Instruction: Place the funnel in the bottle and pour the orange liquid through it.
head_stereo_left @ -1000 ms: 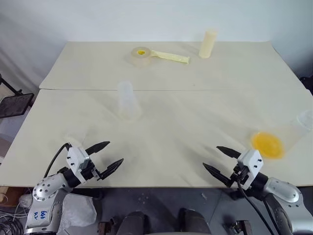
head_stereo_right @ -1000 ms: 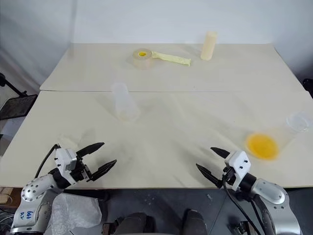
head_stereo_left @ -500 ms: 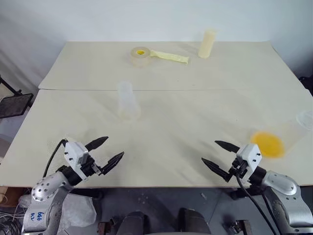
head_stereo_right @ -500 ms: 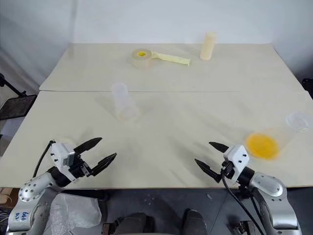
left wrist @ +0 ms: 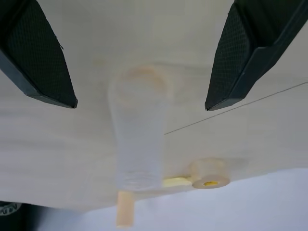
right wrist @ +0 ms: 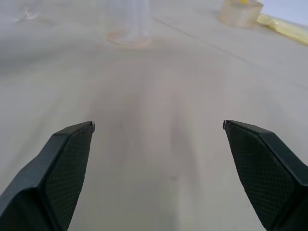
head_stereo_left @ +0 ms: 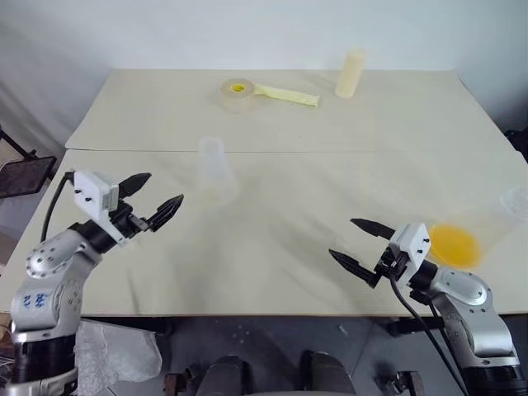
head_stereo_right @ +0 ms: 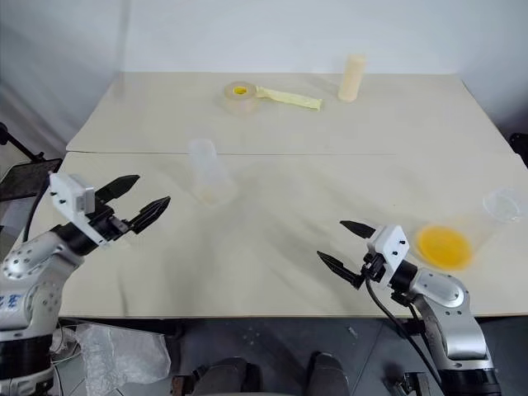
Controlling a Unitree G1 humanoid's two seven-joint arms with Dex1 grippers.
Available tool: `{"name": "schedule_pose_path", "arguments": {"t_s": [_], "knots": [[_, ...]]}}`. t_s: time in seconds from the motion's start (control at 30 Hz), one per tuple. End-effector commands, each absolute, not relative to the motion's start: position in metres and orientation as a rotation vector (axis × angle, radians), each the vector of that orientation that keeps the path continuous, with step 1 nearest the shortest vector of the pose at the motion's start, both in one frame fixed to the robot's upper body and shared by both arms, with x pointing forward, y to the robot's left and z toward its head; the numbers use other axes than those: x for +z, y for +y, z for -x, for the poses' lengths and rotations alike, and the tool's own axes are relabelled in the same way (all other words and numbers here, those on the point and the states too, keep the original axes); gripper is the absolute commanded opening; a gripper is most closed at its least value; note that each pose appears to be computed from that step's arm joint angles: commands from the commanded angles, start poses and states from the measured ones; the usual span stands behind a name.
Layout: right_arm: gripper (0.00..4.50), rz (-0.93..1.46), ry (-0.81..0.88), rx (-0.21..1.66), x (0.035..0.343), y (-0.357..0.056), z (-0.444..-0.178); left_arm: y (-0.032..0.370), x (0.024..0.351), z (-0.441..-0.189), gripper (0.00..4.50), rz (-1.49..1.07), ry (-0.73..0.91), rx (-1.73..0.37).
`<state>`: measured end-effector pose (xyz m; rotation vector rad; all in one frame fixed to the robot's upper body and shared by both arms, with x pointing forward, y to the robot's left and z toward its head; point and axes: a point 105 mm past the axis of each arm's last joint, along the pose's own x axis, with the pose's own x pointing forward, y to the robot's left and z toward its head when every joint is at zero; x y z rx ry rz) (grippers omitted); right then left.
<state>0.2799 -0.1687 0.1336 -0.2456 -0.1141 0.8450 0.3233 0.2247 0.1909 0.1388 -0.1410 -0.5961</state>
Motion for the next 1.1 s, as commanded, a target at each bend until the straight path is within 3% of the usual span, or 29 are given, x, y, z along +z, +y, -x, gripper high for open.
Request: {"name": "schedule_pose_path", "arguments": {"t_s": [0.03, 0.67, 0.77, 0.93, 1.1], "knots": [[4.48, 0.236, -0.202, 0.867, 0.157, -0.156, -0.277, 0.223, 0.199, -0.343, 4.5, -0.183, -0.169, -0.61], [4.48, 0.239, -0.26, 0.855, 0.175, -0.141, -0.274, 0.172, 0.213, -0.411, 4.5, -0.237, -0.235, -0.764], [4.5, 0.24, -0.268, 0.842, 0.177, -0.141, -0.274, 0.169, 0.214, -0.413, 3.92, -0.225, -0.258, -0.776], [4.5, 0.239, -0.266, 0.834, 0.177, -0.141, -0.275, 0.17, 0.222, -0.414, 2.36, -0.231, -0.277, -0.774], [4.5, 0.243, -0.26, 0.838, 0.177, -0.142, -0.277, 0.157, 0.242, -0.403, 2.27, -0.239, -0.325, -0.874]]}}
